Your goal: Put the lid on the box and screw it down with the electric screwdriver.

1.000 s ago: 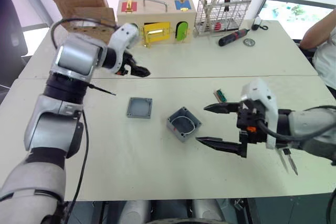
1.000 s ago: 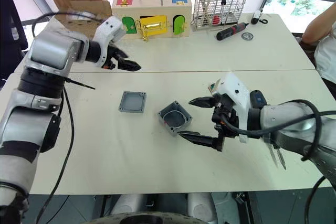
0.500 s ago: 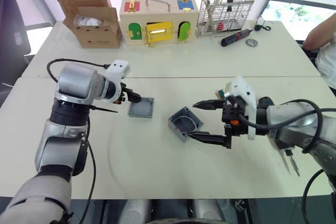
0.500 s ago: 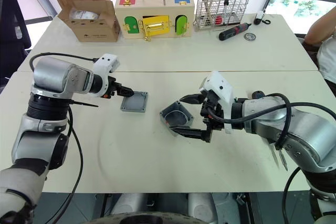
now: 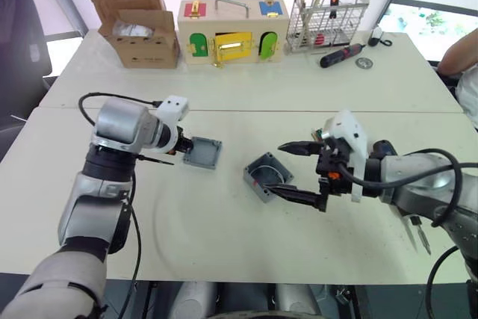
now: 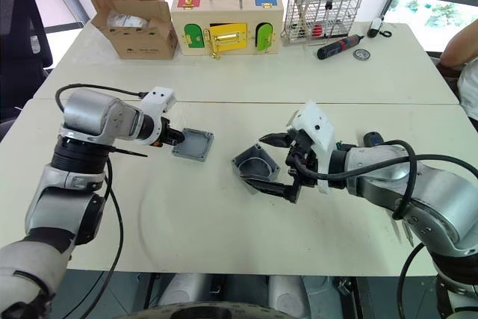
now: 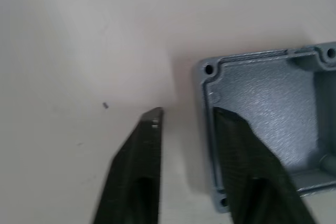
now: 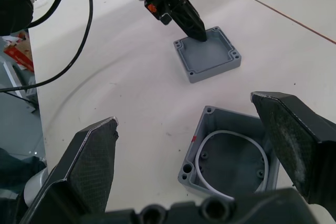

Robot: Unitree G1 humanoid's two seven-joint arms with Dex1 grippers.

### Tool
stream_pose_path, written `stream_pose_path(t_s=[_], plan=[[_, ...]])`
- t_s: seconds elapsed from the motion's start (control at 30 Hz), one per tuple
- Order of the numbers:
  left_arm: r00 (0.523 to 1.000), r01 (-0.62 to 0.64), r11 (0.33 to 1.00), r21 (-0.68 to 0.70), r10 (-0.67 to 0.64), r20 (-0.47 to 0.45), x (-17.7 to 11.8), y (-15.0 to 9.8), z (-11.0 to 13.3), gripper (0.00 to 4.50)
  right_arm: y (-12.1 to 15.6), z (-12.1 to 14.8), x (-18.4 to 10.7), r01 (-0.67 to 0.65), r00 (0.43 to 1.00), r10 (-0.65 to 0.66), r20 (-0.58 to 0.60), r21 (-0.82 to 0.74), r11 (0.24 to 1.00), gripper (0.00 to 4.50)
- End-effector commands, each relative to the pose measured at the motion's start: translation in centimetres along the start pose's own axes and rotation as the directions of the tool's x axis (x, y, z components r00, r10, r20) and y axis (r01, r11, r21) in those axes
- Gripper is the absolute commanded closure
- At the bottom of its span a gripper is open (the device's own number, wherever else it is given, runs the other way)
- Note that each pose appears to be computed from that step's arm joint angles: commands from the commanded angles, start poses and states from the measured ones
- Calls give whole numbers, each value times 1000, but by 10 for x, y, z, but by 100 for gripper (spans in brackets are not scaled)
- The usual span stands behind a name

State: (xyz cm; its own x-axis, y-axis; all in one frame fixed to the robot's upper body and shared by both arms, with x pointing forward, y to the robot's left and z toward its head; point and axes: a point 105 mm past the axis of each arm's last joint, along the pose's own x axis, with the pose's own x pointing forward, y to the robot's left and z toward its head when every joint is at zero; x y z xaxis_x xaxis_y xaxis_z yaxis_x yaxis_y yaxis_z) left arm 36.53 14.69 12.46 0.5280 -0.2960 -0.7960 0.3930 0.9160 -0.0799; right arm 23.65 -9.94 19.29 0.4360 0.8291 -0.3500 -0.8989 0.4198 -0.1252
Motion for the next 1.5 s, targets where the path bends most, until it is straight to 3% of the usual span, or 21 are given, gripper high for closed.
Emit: stream_pose_path(t_s=[0.03,0.17,0.23,0.3,0.33,0.4,0.47,0.53,0.63,0.7,0.83,0.93,1.27,1.5], plan=[[998,36,999,-4,-37,-48,8,-9,-11,439,2,11,-6,18,999,-17,42,-31,999,0],[996,47,999,24,-48,75,5,-12,6,439,-16,19,-9,112,983,-118,138,49,992,0],[960,32,998,56,-46,278,-1,-10,40,439,-39,28,-11,221,946,-237,222,97,971,0],[845,-8,997,79,-36,533,-19,-4,85,439,-66,42,-14,320,874,-371,314,201,926,0],[795,-20,996,86,-36,606,-26,-3,98,439,-74,45,-15,341,851,-405,334,235,910,0],[554,3,991,136,-115,824,-60,-16,141,439,-92,58,-16,360,797,-459,392,302,883,0],[395,173,973,155,-212,894,-78,-30,162,439,-104,73,-17,368,764,-480,430,321,873,0],[322,239,959,153,-226,919,-80,-38,175,439,-113,83,-18,380,749,-492,444,320,868,0],[146,206,934,291,-324,935,-98,-67,185,439,-125,98,-20,378,730,-508,457,350,857,0],[82,162,919,360,-376,923,-104,-86,186,439,-127,107,-21,369,723,-506,470,355,859,0],[37,125,911,393,-400,916,-106,-105,187,439,-121,126,-27,325,708,-480,519,364,873,0],[20,107,899,424,-429,903,-107,-116,185,439,-112,133,-29,322,728,-447,520,316,892,0],[15,97,861,500,-504,864,-113,-129,178,439,-107,132,-29,321,745,-440,501,309,895,0],[20,112,851,513,-518,855,-114,-133,176,450,-106,127,-28,344,747,-447,491,289,893,183]])
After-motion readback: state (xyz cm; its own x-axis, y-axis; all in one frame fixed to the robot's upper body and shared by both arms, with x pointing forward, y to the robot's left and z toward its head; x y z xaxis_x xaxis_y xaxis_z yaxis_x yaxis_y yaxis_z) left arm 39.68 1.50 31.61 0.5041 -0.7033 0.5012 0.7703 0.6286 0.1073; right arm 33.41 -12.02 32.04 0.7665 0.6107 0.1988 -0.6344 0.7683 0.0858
